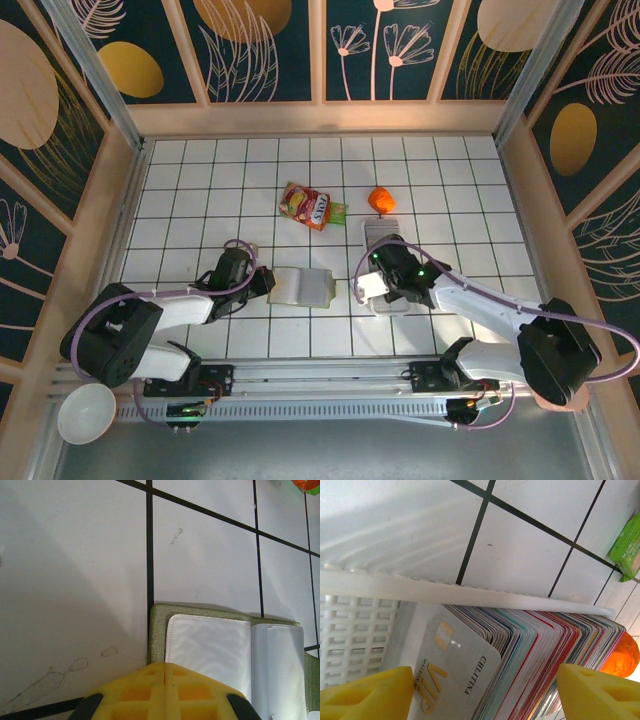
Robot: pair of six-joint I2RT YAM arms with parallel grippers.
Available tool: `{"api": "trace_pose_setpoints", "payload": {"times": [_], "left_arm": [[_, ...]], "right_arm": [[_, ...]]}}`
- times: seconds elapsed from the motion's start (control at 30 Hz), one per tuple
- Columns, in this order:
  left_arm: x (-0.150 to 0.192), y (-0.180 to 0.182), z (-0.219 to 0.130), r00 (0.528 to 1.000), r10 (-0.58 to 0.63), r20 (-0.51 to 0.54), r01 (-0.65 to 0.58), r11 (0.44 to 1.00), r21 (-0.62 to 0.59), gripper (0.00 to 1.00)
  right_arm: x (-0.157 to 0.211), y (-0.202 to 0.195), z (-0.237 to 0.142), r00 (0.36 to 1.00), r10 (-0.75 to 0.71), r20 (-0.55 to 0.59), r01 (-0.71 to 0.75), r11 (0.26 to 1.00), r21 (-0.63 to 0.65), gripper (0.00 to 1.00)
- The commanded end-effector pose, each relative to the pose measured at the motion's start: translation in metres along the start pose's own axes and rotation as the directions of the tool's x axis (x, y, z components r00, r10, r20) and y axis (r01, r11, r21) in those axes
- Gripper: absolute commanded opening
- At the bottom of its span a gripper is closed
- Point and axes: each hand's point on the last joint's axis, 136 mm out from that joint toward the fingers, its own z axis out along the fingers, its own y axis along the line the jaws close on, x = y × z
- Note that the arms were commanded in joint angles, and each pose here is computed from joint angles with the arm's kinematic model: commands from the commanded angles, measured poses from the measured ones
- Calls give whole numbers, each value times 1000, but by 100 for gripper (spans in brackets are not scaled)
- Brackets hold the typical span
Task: Put the credit cards into the card holder
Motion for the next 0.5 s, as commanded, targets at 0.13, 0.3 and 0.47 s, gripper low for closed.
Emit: {"api": "trace_pose_setpoints", "payload": {"times": [0.13, 0.3, 0.47], "left_arm": [[16, 13, 1, 998, 4, -58, -7, 999, -44, 0], [16, 13, 1, 998, 5, -59, -8, 999, -43, 0], [16, 13, 1, 998, 7, -59, -9, 999, -42, 0]], "right_arm": [[4, 2, -5, 1000, -10, -6, 10, 1000, -4, 65], [4, 1, -7, 1000, -4, -4, 4, 1000, 0, 57], [4, 2, -8, 1000, -2, -4, 2, 1000, 0, 50]]}}
